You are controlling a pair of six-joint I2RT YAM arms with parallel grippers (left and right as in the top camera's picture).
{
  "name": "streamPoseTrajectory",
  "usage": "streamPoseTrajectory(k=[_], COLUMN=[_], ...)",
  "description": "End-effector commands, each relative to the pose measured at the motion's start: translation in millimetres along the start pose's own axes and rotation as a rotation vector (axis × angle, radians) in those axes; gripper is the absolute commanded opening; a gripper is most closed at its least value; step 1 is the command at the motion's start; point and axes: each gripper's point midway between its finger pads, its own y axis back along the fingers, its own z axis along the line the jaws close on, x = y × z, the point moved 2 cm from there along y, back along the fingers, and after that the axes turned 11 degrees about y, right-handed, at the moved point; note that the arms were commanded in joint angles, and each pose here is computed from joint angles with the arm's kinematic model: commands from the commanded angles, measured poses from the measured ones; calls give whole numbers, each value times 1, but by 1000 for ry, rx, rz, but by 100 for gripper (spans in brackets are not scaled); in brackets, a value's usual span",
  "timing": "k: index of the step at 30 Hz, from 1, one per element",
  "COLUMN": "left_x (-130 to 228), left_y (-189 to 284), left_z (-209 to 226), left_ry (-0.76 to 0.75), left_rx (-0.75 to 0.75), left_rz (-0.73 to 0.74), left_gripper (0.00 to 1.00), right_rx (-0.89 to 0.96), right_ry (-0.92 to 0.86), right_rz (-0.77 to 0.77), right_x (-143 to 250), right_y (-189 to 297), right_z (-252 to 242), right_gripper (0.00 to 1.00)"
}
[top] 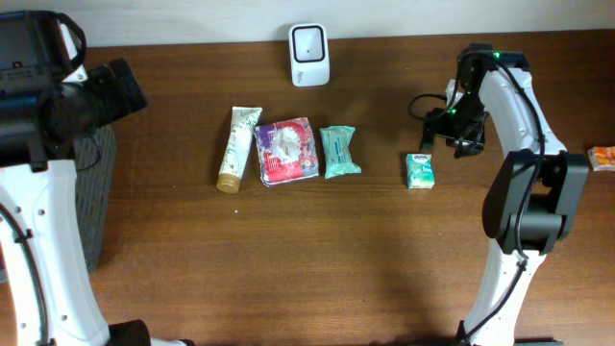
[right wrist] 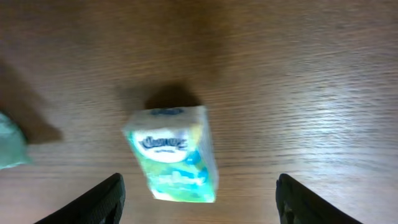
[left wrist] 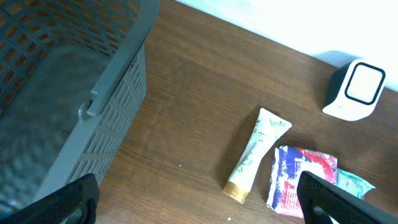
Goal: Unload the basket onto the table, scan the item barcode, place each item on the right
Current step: 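Hold the green tissue pack under the barcode scanner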
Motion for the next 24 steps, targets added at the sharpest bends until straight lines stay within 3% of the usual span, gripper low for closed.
streamPoseTrajectory(k=[1,4,10,12,14,15,18,22,24], left_x=[-2,-2,-2,-2,-2,-2,-2,-2,-2], left_y=[4,4,4,4,4,4,4,4,4], left_z=[1,1,1,1,1,1,1,1,1], left_ry=[13,13,13,13,13,13,13,13,13], left_rx=[0,0,0,0,1,1,0,0,0], left_rz=[-14,-14,-14,-14,-14,-14,-14,-14,-14], left_gripper=[99,99,99,99,99,99,99,99,99], right_rx=[-39,-214,-247,-311,-348,-394,-677,-1210,-1280], right_ry=[23,137,137,136,133,126,119,293,336], right_rz=[-24,-30,13,-7,-10,-11,-89,-390,-439], right_x=[2,8,25,27,30,31,19,-5,-8], right_y=[10,10,-42,-58,-65,-62,-26,69,83], right_z=[-7,5,2,9,14,21,59,113,123], right_gripper=[55,55,54,41,13,4,4,4,4])
